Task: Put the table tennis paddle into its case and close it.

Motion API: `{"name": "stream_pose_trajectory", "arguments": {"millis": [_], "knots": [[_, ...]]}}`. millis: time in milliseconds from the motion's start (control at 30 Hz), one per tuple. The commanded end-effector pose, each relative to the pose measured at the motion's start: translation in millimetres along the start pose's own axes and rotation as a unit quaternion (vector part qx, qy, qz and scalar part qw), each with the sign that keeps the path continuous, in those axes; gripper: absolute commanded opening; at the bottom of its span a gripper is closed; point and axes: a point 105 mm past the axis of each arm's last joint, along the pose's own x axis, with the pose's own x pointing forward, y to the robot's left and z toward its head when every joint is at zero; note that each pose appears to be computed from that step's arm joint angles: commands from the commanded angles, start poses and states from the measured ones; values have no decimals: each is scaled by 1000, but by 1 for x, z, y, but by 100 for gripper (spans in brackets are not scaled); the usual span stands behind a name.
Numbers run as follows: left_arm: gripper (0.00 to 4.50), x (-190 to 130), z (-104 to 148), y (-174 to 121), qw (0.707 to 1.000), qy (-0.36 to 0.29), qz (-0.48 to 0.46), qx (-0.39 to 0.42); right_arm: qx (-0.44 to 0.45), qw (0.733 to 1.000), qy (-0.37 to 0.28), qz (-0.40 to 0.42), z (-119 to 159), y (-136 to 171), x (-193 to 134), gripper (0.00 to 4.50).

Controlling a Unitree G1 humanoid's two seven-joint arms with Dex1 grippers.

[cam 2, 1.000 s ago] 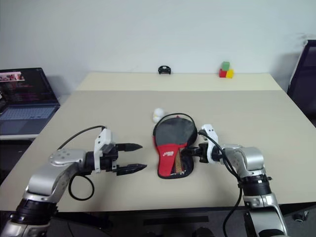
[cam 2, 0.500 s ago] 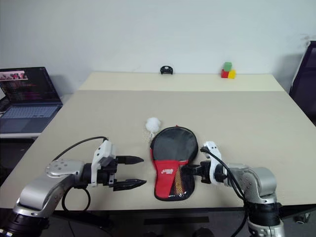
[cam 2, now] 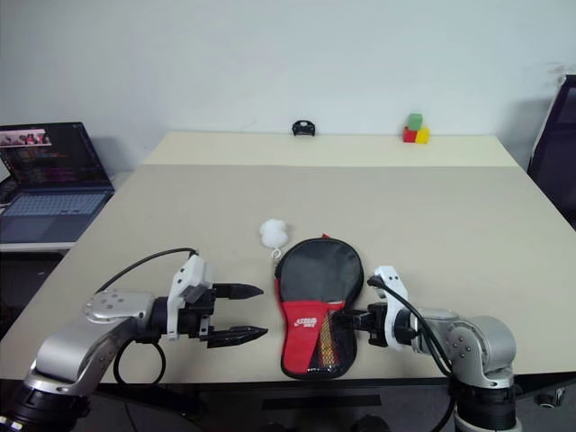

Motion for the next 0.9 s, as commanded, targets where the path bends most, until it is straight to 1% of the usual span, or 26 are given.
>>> {"name": "stream_pose_trajectory", "arguments": {"millis": [33,200,300,433,567,833,867,900], "knots": [[450,1,10,-1,1000,-7,-3,21,-9,1000,0,2,-2,5,-1,2],[450,1,10,-1,1000,-8,-3,22,-7,1000,2,-14,-3,0,-1,2],[450,1,9,0,1000,-9,-1,22,-13,999,-12,-42,4,-9,-8,78],[450,2,8,0,1000,-9,1,22,-11,998,-28,-59,9,-14,-21,213],[450,3,7,1,1000,-10,1,24,-10,998,-31,-47,6,-7,-28,351],[450,4,8,3,1000,-14,2,27,-38,997,-54,-32,15,1,-41,351],[450,4,8,4,999,-15,7,27,-63,995,-75,-22,26,7,-45,369],[450,3,11,9,999,-22,20,30,-118,989,-87,-20,38,13,-48,388]]}}
